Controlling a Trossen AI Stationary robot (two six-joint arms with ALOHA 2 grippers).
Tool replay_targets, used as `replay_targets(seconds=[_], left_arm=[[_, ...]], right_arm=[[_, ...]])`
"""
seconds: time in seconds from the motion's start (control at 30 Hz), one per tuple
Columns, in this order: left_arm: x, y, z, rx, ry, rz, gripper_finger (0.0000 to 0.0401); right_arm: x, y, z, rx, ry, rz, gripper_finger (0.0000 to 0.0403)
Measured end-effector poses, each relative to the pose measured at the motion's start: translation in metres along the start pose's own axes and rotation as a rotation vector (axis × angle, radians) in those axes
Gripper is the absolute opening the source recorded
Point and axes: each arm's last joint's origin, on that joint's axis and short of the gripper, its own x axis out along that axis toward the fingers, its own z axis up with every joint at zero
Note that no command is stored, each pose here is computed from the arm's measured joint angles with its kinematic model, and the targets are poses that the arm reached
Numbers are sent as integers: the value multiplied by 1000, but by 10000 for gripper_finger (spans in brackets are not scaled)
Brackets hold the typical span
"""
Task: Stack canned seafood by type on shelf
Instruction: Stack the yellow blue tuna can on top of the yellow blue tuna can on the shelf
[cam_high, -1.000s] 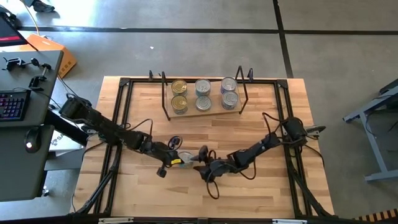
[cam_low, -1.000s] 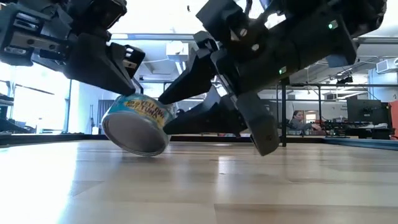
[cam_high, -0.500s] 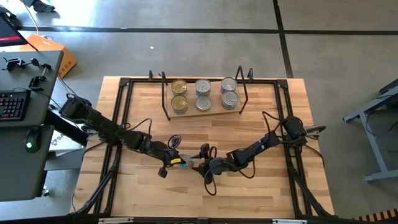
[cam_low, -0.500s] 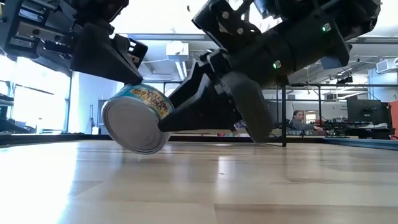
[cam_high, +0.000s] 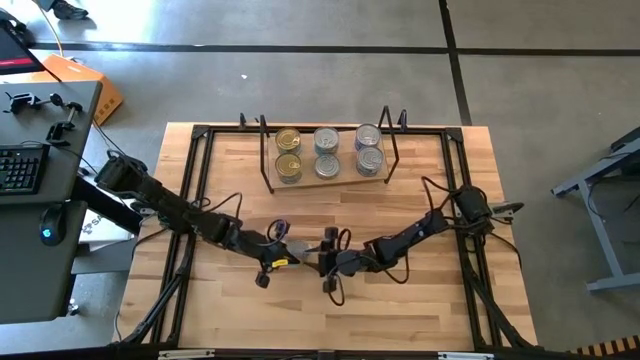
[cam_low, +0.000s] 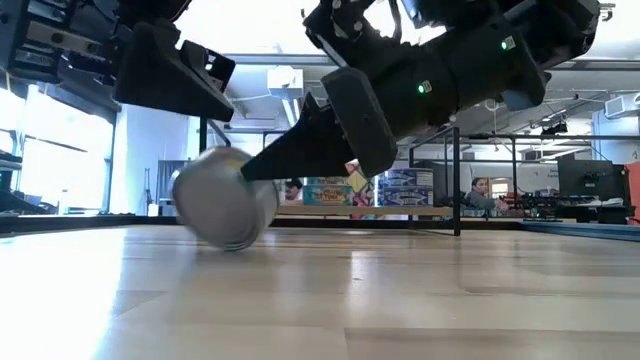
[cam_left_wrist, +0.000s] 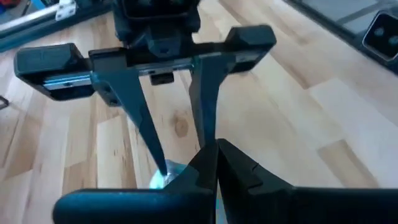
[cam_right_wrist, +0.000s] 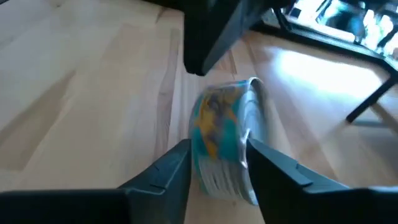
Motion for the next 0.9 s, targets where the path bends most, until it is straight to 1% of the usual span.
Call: replay_targets(seconds=[0.07, 0.1, 0.2, 0.27, 0.3, 0.33, 0.4, 0.43, 0.5, 0.6, 0.7, 0.8, 0.9], left_arm=[[0, 0, -3, 0, 30, 22, 1], [0, 1, -4, -19, 47, 52, 1], [-2, 6, -5, -61, 70, 199, 0], [-4, 8, -3, -45, 66, 264, 1], [-6, 9, -2, -20, 66, 273, 3], [-7, 9, -1, 11, 66, 266, 8], [-9, 6, -1, 76, 74, 209, 23], [-9, 5, -3, 92, 92, 182, 33], [-10, 3, -10, 97, 157, 131, 58], [-7, 5, -24, 57, 277, 121, 98], [1, 9, -34, 52, 336, 123, 132], [12, 10, -46, 157, 399, 98, 152], [22, 10, -52, 246, 419, 93, 156]], right_arm=[[0, 0, 0, 42, 2, 1, 135], [0, 0, 0, 63, 2, 0, 130], [0, 0, 0, 111, -1, -4, 114], [0, 0, 0, 134, 2, -15, 105], [0, 0, 0, 147, 2, -18, 101], [0, 0, 0, 152, 1, -19, 97], [0, 0, 0, 163, 1, -19, 92], [0, 0, 0, 195, 0, -19, 90], [0, 0, 1, 285, -13, -15, 88], [2, -4, 4, 338, -38, 5, 87], [3, -6, 4, 338, -44, 45, 87], [2, -7, 10, 347, -81, 71, 87], [-12, 0, 27, 272, -127, 102, 87]])
